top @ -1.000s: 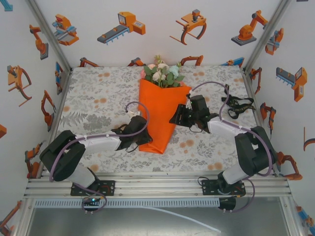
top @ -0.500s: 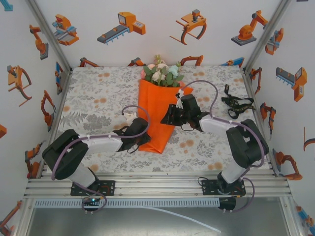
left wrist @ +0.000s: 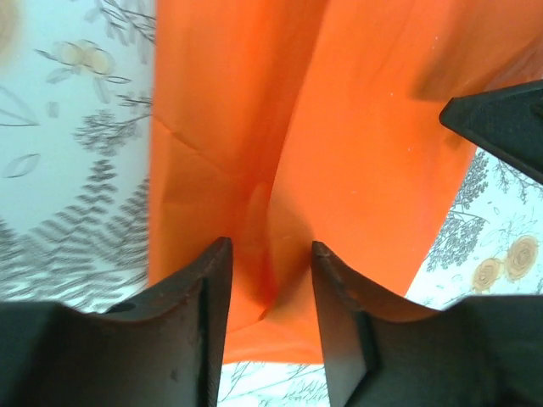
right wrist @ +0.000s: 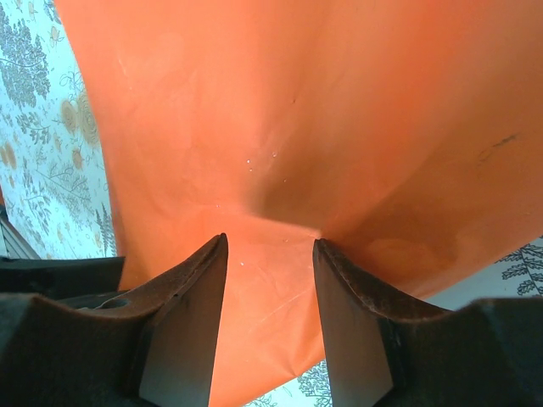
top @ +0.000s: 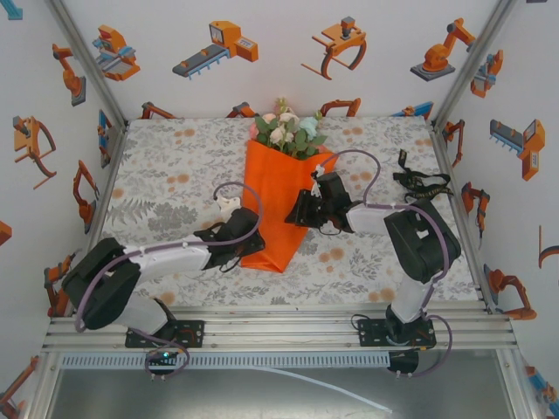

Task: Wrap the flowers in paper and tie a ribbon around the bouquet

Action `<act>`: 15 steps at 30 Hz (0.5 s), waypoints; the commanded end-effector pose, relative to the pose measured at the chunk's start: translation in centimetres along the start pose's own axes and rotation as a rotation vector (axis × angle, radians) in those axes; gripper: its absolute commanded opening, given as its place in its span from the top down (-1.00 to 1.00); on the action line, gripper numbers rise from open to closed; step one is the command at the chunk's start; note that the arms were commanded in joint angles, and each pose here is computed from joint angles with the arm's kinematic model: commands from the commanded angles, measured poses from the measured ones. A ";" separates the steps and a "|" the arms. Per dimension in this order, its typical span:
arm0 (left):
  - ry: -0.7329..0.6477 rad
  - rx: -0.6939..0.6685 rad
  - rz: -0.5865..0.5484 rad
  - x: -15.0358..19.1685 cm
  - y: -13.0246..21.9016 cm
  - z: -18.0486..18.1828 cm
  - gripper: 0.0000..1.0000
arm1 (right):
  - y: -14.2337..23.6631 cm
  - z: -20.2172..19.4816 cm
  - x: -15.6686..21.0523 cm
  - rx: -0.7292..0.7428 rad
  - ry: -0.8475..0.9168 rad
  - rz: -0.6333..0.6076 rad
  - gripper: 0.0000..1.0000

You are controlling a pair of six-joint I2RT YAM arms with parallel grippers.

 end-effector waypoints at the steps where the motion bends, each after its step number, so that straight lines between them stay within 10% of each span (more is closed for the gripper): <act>1: -0.243 -0.029 -0.069 -2.4 3.6 -0.6 0.08 | -0.2 -0.1 -0.3 0.003 -0.003 -0.018 0.09; 9: -0.326 0.520 0.145 -0.1 4.7 -6.4 0.13 | -0.8 -0.5 -0.4 0.014 -0.012 -0.013 0.08; 15: -0.303 0.337 0.150 2.0 -0.4 -5.7 0.27 | -0.5 -0.9 -1.2 -0.012 -0.057 -0.041 0.08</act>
Point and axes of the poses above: each hand's point on the last joint's axis, 136 mm out from that joint toward the fingers, its own y axis back along the fingers, its own z axis along the line the jaws close on, x = y × z, the point moved 10 cm from there along y, back along the fingers, and after that the axes turned 1 degree about y, right-handed, at the moved point
